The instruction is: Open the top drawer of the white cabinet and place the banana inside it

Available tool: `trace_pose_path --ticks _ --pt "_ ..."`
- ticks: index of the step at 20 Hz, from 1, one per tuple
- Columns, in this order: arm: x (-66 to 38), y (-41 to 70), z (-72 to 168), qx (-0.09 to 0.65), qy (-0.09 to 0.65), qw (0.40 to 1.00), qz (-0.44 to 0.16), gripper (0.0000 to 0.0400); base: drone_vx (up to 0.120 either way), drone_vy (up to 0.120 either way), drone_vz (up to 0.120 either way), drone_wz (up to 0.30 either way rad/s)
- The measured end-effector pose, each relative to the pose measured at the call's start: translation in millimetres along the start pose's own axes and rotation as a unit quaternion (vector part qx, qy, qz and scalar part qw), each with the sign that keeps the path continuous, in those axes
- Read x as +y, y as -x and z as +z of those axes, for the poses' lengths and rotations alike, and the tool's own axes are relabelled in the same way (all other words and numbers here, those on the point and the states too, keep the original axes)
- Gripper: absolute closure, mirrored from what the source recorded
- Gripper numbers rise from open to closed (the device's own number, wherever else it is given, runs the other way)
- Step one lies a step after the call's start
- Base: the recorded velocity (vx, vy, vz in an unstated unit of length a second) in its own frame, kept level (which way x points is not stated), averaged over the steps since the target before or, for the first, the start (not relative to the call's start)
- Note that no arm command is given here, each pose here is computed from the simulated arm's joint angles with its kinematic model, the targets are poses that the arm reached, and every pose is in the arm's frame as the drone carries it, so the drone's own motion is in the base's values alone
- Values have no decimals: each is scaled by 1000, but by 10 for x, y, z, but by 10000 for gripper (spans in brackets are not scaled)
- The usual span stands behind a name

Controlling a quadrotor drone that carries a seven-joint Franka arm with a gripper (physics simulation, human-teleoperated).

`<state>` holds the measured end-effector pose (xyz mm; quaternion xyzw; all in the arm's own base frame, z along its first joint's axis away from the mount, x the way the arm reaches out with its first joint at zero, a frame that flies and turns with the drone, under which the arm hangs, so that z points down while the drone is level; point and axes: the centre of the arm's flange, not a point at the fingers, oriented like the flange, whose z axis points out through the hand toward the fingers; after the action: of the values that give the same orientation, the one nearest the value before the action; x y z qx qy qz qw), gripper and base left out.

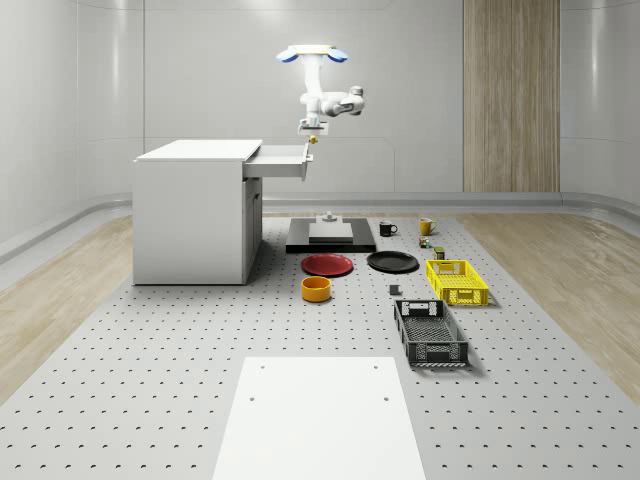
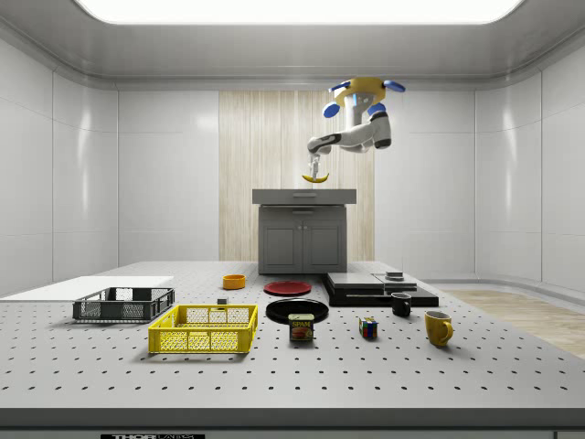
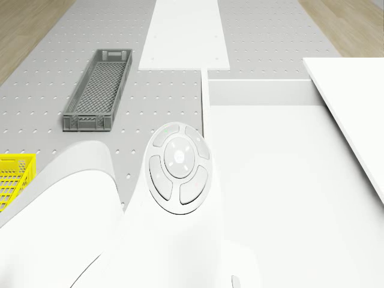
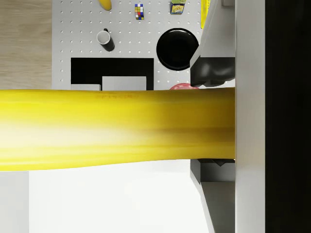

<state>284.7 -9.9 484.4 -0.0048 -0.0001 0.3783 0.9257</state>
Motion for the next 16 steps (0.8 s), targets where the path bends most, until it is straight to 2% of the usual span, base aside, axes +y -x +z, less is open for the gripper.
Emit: trace_pose_path --ticks 11,16 --pt "0 0 0 0 0 1000 0 207 0 -120 0 0" --pt "0 0 0 0 0 1000 0 207 0 -120 -72 0"
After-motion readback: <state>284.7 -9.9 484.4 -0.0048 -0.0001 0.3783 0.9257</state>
